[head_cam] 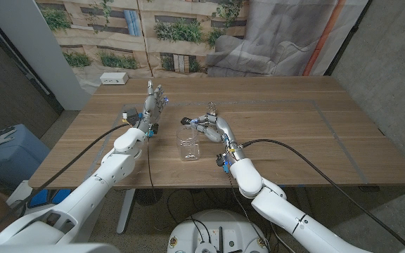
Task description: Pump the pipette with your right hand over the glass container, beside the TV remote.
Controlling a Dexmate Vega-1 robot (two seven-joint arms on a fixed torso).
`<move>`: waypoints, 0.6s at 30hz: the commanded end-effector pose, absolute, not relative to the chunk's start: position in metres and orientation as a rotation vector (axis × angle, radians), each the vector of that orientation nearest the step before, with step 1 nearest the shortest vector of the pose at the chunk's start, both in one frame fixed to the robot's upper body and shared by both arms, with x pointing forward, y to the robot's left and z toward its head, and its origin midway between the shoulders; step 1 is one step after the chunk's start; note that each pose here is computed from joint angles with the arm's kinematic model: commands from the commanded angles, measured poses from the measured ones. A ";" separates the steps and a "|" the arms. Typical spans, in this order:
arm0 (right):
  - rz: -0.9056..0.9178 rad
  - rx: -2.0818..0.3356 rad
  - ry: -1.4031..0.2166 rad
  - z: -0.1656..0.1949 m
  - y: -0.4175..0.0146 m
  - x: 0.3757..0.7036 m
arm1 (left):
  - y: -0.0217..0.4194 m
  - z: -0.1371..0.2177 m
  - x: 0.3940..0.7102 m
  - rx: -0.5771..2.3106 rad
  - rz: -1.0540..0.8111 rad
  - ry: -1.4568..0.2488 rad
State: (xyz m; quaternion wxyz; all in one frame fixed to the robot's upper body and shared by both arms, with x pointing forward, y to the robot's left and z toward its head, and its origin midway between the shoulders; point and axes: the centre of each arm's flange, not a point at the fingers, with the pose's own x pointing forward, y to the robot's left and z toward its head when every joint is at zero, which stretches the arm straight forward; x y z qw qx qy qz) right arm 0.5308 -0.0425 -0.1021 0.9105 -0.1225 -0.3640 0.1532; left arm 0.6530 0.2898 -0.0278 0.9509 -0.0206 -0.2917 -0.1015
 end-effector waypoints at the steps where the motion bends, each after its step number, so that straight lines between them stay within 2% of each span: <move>1: 0.330 -0.223 -0.732 -0.104 -0.040 0.532 | 0.290 -0.028 0.653 -0.042 -0.207 -0.593; 18: 0.335 -0.206 -0.739 -0.103 -0.042 0.533 | 0.290 -0.028 0.653 -0.042 -0.207 -0.593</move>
